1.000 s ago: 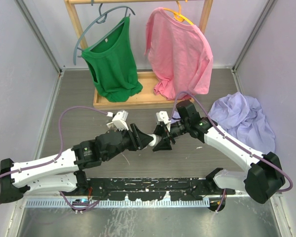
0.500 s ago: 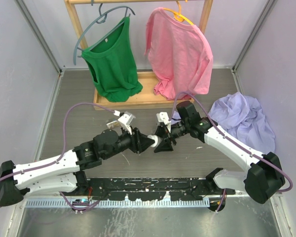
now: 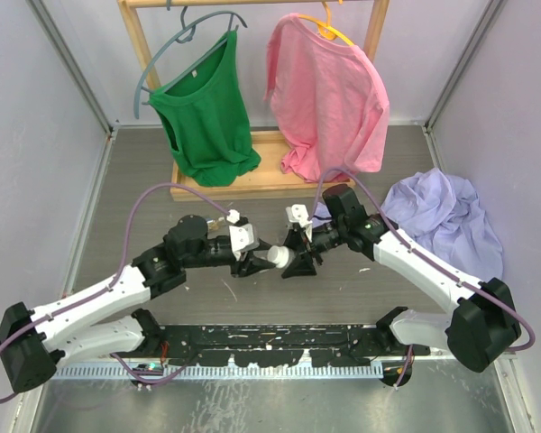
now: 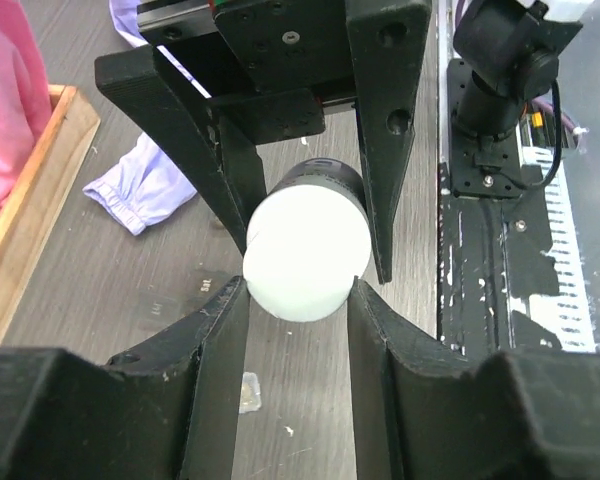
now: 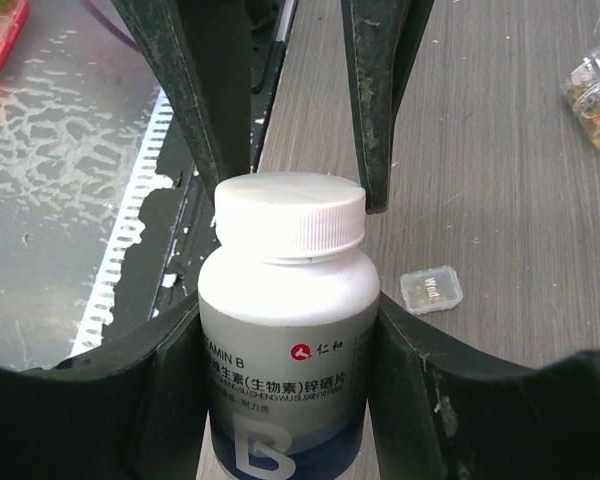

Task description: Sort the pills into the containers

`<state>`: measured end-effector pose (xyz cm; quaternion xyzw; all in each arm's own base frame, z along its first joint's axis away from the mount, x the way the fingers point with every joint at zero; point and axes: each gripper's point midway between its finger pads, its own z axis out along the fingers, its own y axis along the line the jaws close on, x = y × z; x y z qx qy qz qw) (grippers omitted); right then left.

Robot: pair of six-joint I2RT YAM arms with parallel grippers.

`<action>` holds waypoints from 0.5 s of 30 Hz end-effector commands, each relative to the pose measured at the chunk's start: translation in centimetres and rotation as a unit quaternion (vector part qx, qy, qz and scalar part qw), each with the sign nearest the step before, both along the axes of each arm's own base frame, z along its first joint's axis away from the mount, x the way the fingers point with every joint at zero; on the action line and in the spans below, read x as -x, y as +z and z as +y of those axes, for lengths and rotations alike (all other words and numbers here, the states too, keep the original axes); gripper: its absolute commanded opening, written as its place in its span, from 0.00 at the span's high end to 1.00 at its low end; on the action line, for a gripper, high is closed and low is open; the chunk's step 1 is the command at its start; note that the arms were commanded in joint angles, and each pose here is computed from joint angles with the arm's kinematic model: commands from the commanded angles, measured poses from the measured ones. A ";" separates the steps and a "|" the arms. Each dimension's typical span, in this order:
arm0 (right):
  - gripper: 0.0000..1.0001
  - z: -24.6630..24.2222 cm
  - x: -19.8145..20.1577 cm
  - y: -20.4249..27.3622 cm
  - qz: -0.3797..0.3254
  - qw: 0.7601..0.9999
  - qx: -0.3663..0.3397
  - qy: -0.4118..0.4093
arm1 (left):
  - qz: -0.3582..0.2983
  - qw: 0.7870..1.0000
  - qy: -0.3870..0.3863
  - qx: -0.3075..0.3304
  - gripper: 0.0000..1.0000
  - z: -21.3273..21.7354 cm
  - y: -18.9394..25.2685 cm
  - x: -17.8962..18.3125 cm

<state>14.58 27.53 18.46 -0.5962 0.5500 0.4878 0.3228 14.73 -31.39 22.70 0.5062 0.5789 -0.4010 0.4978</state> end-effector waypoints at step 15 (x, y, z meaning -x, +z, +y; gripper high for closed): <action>0.99 1.2 -0.8 3.1 -0.052 0.997 -0.051 0.017 | 0.133 0.960 0.164 0.183 0.02 4.5 7.2 -2.0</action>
